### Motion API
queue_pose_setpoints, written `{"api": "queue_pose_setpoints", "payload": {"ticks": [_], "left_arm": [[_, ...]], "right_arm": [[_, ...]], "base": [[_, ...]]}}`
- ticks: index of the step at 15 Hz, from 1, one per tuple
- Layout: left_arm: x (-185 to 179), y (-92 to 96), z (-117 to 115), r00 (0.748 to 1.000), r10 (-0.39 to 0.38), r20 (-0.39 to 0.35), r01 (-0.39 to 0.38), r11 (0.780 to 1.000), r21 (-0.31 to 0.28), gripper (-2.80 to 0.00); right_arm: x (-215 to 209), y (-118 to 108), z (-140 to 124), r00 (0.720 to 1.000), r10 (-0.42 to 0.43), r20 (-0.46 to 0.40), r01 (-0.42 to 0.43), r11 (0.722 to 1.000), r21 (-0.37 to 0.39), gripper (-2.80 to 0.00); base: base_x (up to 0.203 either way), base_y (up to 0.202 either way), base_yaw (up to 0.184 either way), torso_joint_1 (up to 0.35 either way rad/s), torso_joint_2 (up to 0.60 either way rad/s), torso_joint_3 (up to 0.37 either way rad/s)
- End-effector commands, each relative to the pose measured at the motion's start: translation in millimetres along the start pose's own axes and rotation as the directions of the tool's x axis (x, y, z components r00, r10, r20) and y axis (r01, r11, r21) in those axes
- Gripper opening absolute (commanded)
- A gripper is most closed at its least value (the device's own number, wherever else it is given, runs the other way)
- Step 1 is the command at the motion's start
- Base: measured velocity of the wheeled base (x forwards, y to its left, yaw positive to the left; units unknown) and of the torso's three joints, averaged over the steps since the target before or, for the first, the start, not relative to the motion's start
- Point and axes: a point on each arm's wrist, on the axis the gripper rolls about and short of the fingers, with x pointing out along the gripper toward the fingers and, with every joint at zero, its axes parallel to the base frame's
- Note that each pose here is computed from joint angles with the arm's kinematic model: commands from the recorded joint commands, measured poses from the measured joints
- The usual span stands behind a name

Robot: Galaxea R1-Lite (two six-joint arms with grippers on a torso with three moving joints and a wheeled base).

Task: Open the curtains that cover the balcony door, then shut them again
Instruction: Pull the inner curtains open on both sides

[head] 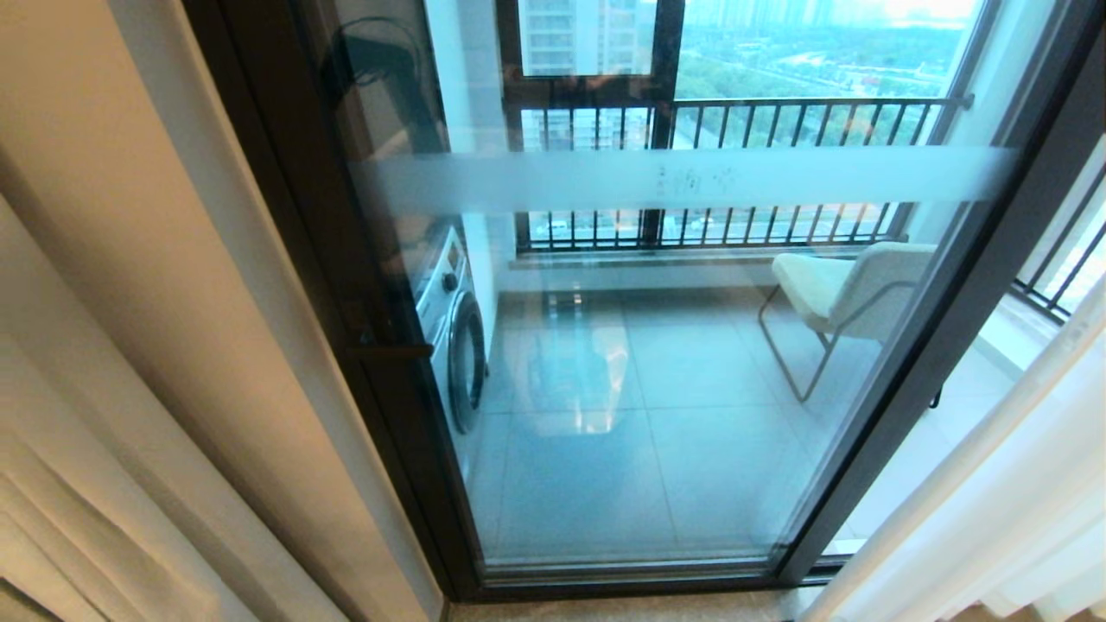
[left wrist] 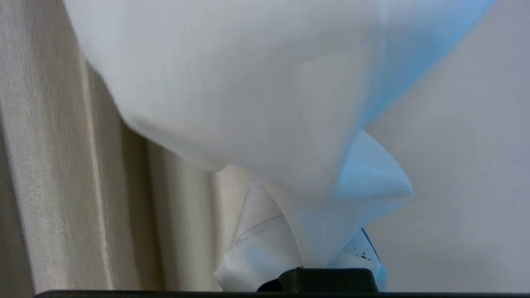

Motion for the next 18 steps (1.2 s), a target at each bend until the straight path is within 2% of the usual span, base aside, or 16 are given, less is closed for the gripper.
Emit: {"api": "queue_pose_setpoints", "payload": {"ticks": [1, 2, 5, 9, 15, 18], "left_arm": [[-11.6, -10.5, 21.3, 0.999, -0.022, 0.034, 0.022, 1.000, -0.009, -2.80], [-13.9, -13.5, 25.2, 0.999, -0.029, 0.040, 0.029, 0.999, -0.012, 0.00], [-22.0, -18.2, 36.9, 0.998, -0.038, 0.053, 0.038, 0.999, -0.016, 0.00], [-46.3, -22.2, 46.9, 0.999, -0.041, 0.030, 0.042, 0.999, -0.026, 0.00], [-110.5, -32.3, 46.5, 0.994, -0.068, -0.087, 0.063, 0.997, -0.054, 0.00], [-136.0, -37.8, 49.8, 0.990, -0.084, -0.113, 0.077, 0.995, -0.068, 0.00]], "right_arm": [[0.0, 0.0, 0.0, 1.000, 0.001, 0.000, -0.001, 1.000, -0.001, -2.80], [0.0, 0.0, 0.0, 1.000, 0.001, 0.000, -0.001, 1.000, -0.001, -2.80], [0.0, 0.0, 0.0, 1.000, 0.001, 0.000, -0.001, 1.000, -0.001, -2.80], [0.0, 0.0, 0.0, 1.000, 0.001, 0.000, -0.001, 1.000, -0.001, -2.80], [0.0, 0.0, 0.0, 1.000, 0.001, 0.000, -0.001, 1.000, -0.002, -2.80], [0.0, 0.0, 0.0, 1.000, 0.001, 0.000, -0.001, 1.000, -0.001, -2.80]], "base": [[0.000, 0.000, 0.000, 0.000, 0.00, 0.000], [0.000, 0.000, 0.000, 0.000, 0.00, 0.000], [0.000, 0.000, 0.000, 0.000, 0.00, 0.000], [0.000, 0.000, 0.000, 0.000, 0.00, 0.000], [0.000, 0.000, 0.000, 0.000, 0.00, 0.000], [0.000, 0.000, 0.000, 0.000, 0.00, 0.000]]}}
